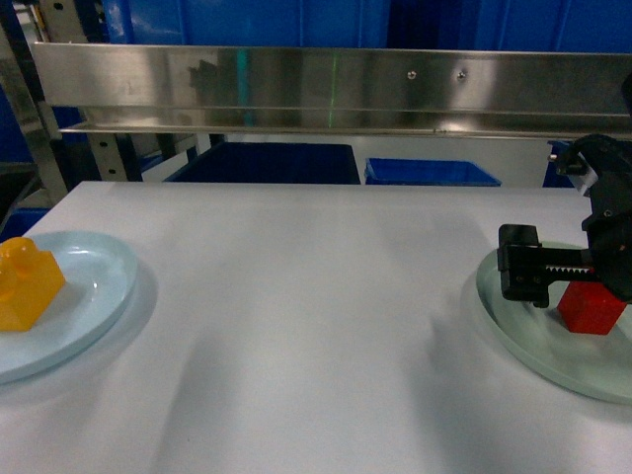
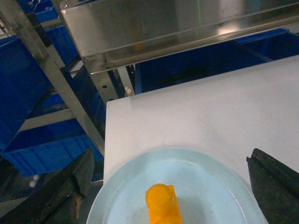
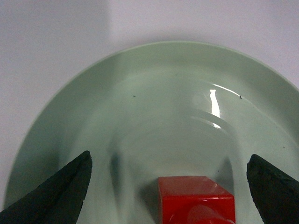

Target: Sort and place red and yellow blocks in left bins

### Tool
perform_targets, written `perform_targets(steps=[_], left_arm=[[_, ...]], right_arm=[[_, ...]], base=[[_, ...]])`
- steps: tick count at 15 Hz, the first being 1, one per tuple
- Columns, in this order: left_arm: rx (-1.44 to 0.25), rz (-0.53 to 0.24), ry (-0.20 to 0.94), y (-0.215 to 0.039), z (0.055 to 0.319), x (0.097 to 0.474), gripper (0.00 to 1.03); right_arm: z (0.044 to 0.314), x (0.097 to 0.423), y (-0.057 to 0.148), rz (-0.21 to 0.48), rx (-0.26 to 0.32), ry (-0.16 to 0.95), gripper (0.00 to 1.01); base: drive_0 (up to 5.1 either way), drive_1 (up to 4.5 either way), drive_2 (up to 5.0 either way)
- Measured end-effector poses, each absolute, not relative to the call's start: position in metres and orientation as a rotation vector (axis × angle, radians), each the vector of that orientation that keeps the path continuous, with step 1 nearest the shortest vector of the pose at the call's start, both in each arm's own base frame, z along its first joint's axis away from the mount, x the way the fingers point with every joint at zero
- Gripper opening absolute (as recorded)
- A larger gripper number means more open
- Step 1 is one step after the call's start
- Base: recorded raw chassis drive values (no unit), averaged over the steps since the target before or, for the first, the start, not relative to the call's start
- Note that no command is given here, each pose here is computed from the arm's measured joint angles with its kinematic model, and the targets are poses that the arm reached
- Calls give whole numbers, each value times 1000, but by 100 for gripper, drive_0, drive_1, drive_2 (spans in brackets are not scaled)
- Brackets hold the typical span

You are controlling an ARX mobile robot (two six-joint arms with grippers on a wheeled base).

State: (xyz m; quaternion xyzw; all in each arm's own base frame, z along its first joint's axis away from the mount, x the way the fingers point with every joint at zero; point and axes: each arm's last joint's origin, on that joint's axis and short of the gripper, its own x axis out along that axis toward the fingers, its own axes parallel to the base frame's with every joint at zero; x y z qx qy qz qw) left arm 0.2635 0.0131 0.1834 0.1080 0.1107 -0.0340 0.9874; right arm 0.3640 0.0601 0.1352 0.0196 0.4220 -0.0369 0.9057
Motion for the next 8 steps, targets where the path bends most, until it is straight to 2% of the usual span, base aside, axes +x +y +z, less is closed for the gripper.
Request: perform_targets(steps=[4, 7, 8], left_arm=[[217, -68, 223, 13, 183, 264, 98], [217, -68, 223, 13, 183, 264, 98], [217, -68, 222, 13, 183, 264, 98]], right_arm=[[127, 367, 60, -103, 30, 893, 98], [125, 371, 61, -113, 42, 859, 98], [119, 373, 63, -128, 37, 822, 83]], base=[[0, 0, 0], [0, 0, 0], [0, 0, 0]])
